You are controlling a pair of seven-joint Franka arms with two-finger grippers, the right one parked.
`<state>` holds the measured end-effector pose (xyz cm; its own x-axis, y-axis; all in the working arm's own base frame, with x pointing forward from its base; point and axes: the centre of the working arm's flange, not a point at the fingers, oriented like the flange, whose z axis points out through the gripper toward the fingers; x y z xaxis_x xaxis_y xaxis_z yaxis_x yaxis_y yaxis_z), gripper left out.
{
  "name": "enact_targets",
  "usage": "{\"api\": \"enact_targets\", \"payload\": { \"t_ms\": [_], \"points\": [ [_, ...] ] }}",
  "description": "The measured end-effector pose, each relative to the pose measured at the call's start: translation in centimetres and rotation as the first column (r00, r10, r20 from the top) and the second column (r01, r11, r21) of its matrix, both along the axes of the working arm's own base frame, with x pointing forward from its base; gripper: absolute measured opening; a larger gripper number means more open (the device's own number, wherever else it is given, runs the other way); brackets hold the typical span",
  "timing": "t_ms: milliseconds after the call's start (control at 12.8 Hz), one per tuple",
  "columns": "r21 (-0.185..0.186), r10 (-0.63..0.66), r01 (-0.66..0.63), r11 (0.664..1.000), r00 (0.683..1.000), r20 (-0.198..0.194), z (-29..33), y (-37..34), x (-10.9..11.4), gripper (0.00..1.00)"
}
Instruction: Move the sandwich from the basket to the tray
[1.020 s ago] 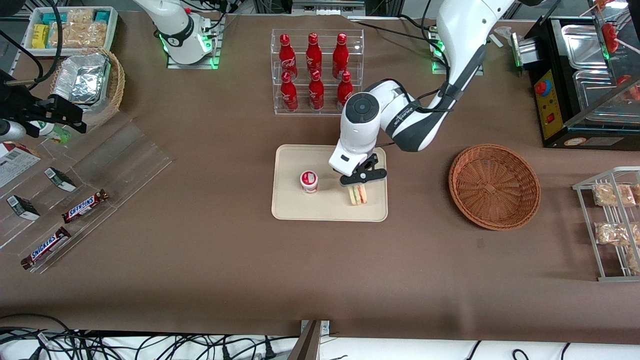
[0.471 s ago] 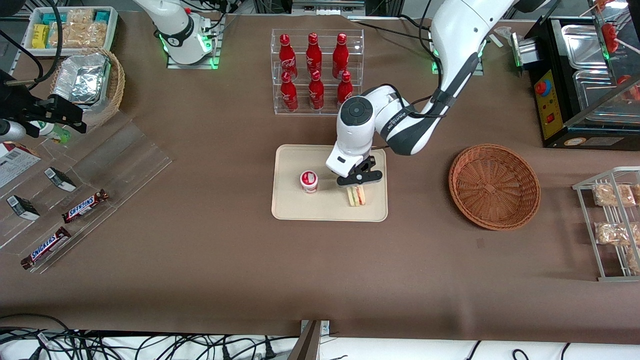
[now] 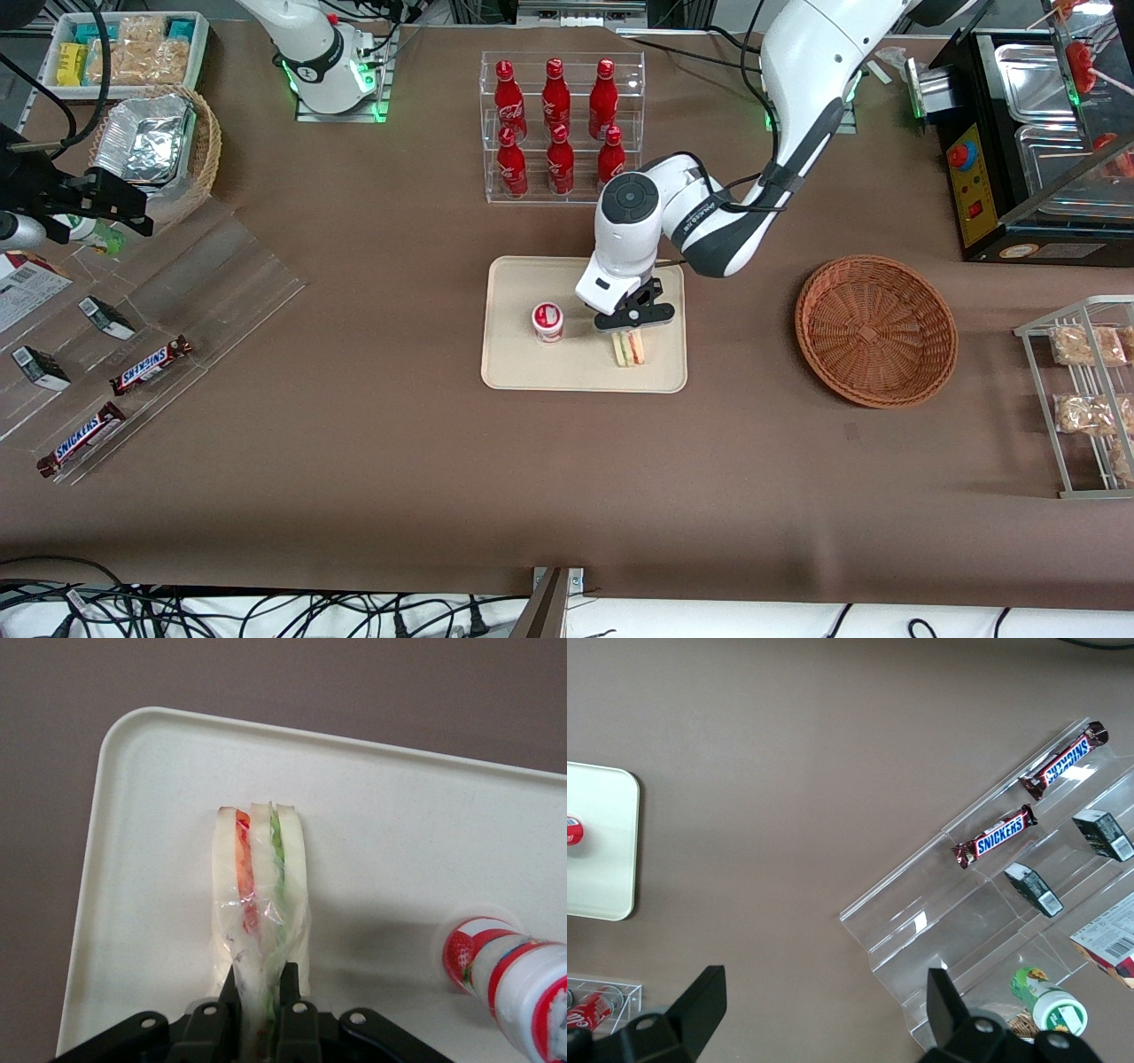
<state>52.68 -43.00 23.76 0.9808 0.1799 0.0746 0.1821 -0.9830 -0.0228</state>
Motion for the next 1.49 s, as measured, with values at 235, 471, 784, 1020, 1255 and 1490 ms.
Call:
{"api": "enact_targets", "payload": {
  "t_ms": [235,471,784,1020,1255,1490],
  "points": [
    [0.011,0.007,-0.007,1.0,1.0,0.016,-0.2,-0.1,-0.1,0.3],
    [0.016,0.007,-0.007,1.0,1.0,0.011,-0.8,-0.1,-0.2,0.6],
    [0.004,0.013,-0.013,1.0,1.0,0.021,-0.3,-0.3,0.1,1.0],
    [0.004,0.041,-0.041,0.999,0.999,0.035,2.6,-0.4,0.9,1.0],
    [0.004,0.088,-0.088,0.996,0.996,0.022,6.9,0.0,1.1,1.0],
    [-0.022,0.116,-0.116,0.993,0.993,-0.001,11.4,1.3,1.4,1.0]
  ]
}}
